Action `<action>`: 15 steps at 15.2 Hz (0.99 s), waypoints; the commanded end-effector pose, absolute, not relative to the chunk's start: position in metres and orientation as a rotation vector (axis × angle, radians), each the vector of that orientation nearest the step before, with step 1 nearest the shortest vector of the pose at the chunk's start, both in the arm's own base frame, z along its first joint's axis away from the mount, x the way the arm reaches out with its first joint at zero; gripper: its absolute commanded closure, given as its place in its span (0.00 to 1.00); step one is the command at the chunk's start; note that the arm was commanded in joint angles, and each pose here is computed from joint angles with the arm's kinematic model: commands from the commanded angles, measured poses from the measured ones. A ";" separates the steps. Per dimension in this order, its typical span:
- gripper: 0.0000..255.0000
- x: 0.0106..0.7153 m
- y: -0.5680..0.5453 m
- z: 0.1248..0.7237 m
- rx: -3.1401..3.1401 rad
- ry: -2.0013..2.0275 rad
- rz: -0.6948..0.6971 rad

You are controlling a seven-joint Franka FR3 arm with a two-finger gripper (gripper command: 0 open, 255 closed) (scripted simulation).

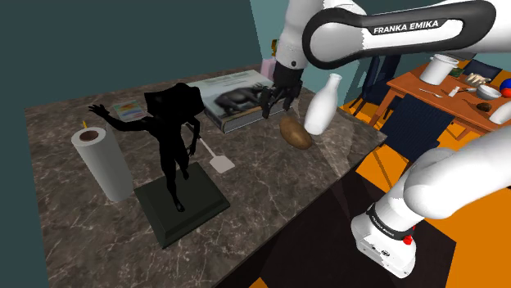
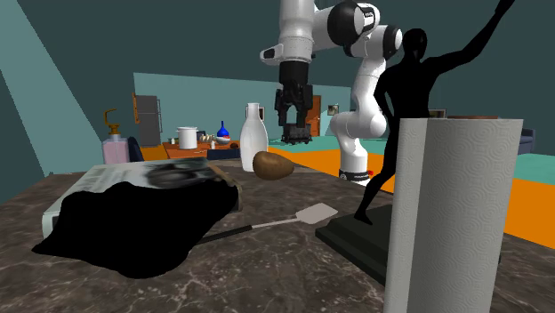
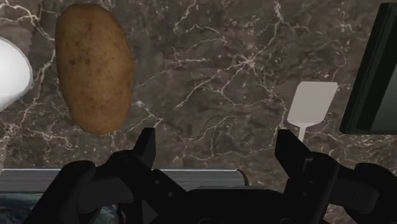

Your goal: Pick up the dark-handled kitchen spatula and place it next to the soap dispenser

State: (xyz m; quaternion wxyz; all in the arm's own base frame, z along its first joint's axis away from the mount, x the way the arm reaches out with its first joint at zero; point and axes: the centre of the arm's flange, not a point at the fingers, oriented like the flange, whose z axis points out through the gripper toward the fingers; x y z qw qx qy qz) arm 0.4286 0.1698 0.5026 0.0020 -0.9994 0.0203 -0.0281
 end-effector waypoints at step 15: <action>0.00 0.556 0.308 0.397 -3.140 0.085 -0.101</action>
